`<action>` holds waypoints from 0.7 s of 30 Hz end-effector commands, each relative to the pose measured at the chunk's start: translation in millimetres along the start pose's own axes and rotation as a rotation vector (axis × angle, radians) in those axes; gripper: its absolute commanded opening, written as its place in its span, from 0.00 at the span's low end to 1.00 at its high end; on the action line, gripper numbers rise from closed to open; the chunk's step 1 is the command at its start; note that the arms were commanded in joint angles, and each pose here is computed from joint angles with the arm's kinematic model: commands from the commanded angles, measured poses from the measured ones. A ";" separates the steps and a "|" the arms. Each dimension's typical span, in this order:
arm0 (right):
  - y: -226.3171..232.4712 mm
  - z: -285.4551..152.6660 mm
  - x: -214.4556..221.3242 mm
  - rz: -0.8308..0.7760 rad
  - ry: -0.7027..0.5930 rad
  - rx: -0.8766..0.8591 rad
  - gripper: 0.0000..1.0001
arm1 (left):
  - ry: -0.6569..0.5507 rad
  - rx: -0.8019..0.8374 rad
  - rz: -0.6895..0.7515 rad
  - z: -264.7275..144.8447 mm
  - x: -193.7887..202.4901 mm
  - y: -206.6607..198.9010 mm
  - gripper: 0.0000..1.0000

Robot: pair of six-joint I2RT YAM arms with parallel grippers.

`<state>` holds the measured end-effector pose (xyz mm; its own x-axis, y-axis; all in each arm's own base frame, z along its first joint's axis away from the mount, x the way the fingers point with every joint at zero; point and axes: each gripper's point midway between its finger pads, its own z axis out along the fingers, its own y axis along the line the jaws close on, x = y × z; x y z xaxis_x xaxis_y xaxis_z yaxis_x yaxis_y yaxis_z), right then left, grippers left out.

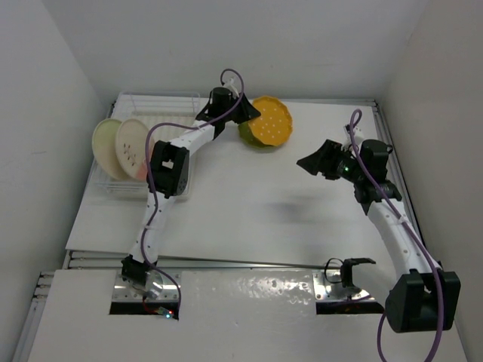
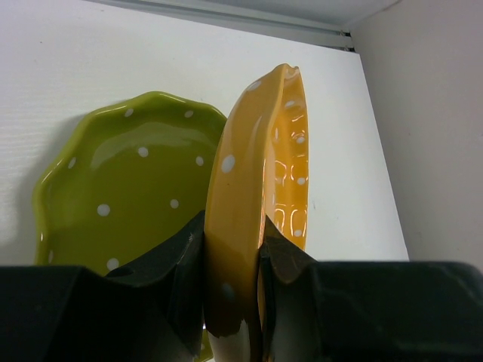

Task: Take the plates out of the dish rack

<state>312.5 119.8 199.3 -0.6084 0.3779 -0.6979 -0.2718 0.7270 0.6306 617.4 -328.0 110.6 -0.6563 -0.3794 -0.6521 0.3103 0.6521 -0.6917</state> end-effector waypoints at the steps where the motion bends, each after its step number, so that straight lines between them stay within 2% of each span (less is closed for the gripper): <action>1: 10.7 -5.1 -13.9 -0.052 -0.035 -0.013 0.75 | -0.146 0.161 0.049 -12.6 -55.2 -57.6 0.00; 7: 13.3 -5.6 -15.3 -0.064 -0.036 -0.022 0.75 | -0.172 0.185 0.004 -24.1 -76.7 -65.5 0.00; 13: 14.3 -5.6 -15.8 -0.068 -0.038 -0.028 0.75 | -0.194 0.201 0.024 -33.6 -92.3 -71.9 0.00; 21: 14.9 -4.9 -18.9 -0.077 -0.040 -0.027 0.75 | -0.169 0.141 0.006 -22.7 -72.7 -45.1 0.00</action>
<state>309.6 119.1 198.0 -0.6103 0.3586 -0.7063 -0.2802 0.7363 0.6160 627.2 -308.5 111.7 -0.6559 -0.4267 -0.6226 0.2630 0.6440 -0.7184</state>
